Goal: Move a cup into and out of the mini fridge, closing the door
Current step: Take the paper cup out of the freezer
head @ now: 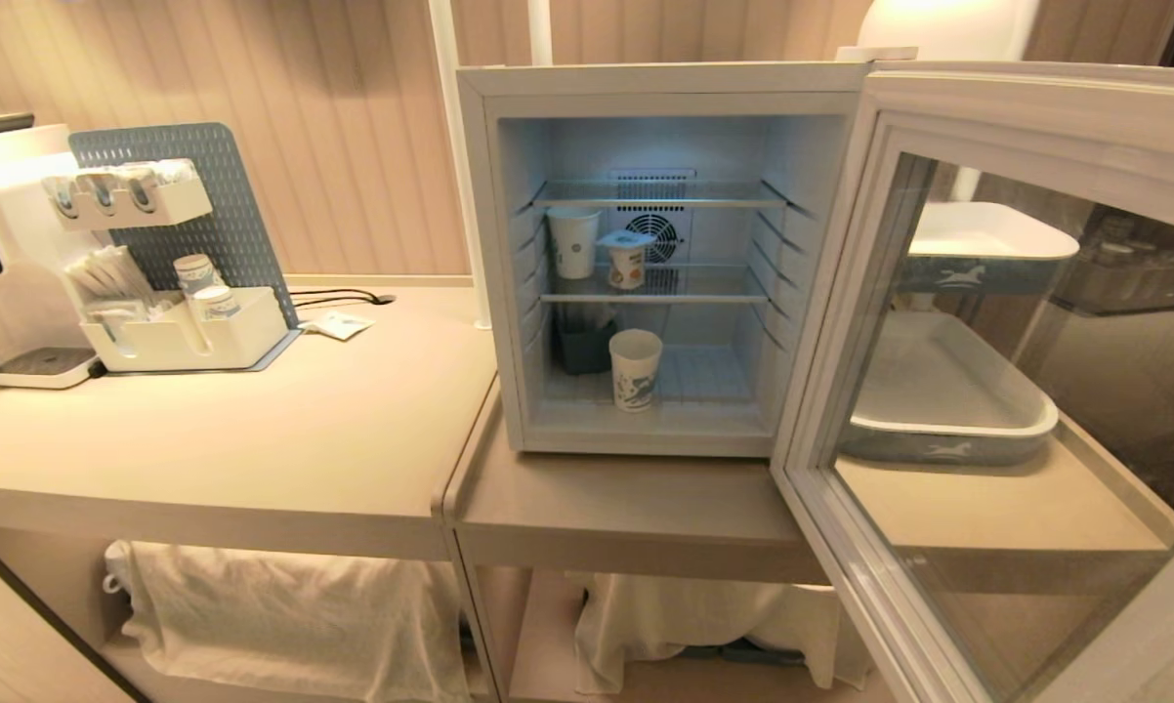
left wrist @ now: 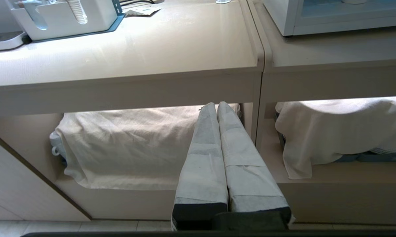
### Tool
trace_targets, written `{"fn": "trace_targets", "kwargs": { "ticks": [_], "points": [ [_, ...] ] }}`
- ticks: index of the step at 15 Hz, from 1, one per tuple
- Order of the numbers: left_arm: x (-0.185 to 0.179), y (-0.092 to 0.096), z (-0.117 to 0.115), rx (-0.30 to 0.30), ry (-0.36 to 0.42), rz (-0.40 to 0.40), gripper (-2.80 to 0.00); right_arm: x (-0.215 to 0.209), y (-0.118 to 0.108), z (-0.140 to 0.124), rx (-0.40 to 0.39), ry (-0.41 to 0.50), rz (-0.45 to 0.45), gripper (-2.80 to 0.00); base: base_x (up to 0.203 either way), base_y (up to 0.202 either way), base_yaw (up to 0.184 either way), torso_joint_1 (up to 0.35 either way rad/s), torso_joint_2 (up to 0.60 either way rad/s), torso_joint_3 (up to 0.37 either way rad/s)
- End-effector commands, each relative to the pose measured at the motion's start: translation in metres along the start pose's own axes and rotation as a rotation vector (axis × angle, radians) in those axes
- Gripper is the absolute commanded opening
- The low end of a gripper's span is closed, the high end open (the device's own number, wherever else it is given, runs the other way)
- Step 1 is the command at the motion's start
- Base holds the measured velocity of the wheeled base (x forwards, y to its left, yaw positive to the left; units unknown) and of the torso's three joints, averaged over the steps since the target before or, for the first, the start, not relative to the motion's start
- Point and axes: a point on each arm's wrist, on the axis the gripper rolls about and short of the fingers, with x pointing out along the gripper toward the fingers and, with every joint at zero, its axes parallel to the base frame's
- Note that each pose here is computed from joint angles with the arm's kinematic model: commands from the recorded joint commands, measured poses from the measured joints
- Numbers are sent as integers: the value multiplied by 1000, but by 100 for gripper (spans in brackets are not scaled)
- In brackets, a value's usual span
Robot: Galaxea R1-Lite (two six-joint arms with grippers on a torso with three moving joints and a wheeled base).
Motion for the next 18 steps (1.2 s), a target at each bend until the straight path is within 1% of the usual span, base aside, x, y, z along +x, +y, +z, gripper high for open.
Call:
{"fn": "trace_targets", "kwargs": {
  "ticks": [1,7,10,11,18],
  "points": [
    [0,0,0,0,2,0,-280,0,0,0,0,-1,0,-280,-180,0,-3,7,16,2],
    [0,0,-1,-10,7,-3,-280,0,0,0,0,0,1,-280,-195,0,0,2,2,1],
    [0,0,0,-1,6,-1,-280,0,0,0,0,1,1,-280,-194,0,0,1,3,5],
    [0,0,-1,-12,7,-3,-280,0,0,0,-1,1,1,-280,-143,0,2,2,-7,2],
    [0,0,-1,-16,7,1,-280,0,0,0,-1,1,1,-280,-7,0,0,1,-1,0]
  ]
}}
